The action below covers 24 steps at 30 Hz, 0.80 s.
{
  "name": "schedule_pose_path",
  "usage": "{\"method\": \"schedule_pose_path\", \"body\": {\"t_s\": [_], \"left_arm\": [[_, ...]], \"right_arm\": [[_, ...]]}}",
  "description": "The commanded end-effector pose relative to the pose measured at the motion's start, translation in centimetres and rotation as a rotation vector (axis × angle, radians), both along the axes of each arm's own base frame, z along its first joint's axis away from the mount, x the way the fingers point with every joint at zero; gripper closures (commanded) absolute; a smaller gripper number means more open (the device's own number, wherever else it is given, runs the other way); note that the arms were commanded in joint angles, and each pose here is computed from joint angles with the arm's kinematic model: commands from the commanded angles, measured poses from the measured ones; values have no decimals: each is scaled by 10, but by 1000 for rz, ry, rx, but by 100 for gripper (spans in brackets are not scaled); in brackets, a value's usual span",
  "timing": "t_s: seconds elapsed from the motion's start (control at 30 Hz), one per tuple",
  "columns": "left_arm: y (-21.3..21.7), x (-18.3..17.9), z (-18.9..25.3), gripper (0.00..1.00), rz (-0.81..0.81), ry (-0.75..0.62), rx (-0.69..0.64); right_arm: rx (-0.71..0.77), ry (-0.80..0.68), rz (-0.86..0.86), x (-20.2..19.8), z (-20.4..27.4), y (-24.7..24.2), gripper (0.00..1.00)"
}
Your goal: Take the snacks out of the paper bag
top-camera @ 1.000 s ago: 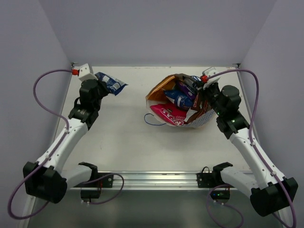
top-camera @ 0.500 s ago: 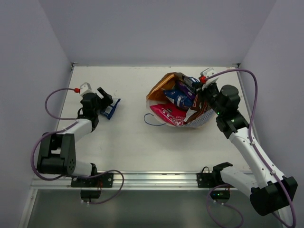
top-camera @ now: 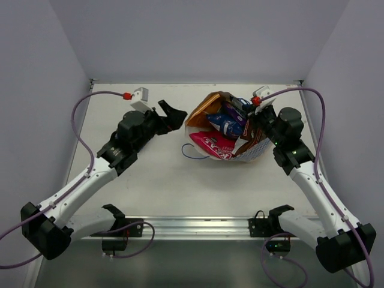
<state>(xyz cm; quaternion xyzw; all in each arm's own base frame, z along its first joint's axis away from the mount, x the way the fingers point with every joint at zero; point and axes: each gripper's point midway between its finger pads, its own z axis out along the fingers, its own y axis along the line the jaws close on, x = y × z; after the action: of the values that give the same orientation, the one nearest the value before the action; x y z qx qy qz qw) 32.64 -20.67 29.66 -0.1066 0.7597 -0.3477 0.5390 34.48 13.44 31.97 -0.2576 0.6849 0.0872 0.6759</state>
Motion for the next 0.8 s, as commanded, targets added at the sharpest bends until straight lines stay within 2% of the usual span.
{"method": "schedule_pose_path", "body": {"t_s": [0.0, 0.07, 0.1, 0.13, 0.3, 0.33, 0.77], "left_arm": [[-48, -22, 7, 0, -65, 85, -75], [-87, -35, 1, 0, -121, 110, -61], [-99, -38, 12, 0, -133, 102, -83], [-118, -42, 0, 1, -149, 123, -59], [-170, -41, 4, 2, -218, 151, -129], [-180, -36, -11, 2, -215, 175, -108], [-208, 41, -62, 2, 43, 238, -85]], "right_arm": [[30, -72, 43, -8, 30, 6, 100], [29, -72, 39, -7, 31, 5, 100], [29, -69, 38, -7, 30, 5, 100], [29, -70, 40, -7, 30, 6, 100], [26, -81, 34, -7, 32, 4, 100], [26, -82, 34, -7, 32, 4, 100], [55, -85, 70, -16, 33, 9, 100]]}}
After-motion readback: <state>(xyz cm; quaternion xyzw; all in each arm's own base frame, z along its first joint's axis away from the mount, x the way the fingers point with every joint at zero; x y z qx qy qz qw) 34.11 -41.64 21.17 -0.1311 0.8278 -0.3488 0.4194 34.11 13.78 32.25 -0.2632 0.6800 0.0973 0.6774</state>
